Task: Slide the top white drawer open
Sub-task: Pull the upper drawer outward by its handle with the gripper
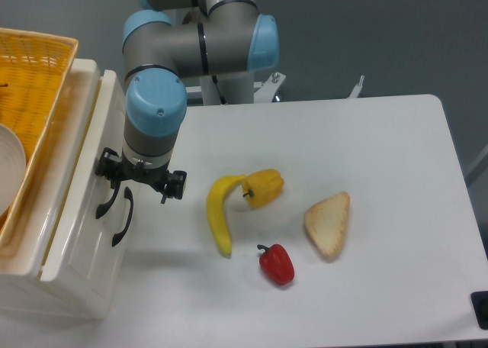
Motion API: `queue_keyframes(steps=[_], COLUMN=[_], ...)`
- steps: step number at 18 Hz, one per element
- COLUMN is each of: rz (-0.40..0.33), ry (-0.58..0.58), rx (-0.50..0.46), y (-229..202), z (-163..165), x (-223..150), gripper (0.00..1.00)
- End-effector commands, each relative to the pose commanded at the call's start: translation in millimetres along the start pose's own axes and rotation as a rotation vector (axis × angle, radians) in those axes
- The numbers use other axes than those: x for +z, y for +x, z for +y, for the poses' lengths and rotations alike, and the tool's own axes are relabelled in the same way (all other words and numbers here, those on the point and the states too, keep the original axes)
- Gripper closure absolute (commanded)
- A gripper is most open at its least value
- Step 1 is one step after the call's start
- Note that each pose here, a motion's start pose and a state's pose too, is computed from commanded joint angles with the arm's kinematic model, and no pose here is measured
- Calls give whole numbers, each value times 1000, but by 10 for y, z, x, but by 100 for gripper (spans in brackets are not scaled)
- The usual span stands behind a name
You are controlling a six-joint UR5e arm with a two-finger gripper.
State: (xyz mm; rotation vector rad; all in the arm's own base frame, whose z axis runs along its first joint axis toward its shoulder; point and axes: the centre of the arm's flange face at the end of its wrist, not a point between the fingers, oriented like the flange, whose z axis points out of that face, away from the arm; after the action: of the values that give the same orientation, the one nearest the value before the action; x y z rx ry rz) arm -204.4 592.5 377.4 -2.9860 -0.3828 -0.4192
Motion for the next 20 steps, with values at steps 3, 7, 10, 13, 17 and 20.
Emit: queue_keyframes(steps=[3, 7, 10, 13, 17, 20], rz=[-4, -20, -20, -21, -22, -24], ry=[-1, -2, -1, 2, 5, 7], rx=[-1, 3, 14, 14, 16, 10], y=[-16, -65, -83, -128, -188, -249], z=[-4, -2, 0, 0, 11, 13], x=[-1, -27, -32, -53, -80, -89], gripper=[0, 0, 0, 0, 0, 0])
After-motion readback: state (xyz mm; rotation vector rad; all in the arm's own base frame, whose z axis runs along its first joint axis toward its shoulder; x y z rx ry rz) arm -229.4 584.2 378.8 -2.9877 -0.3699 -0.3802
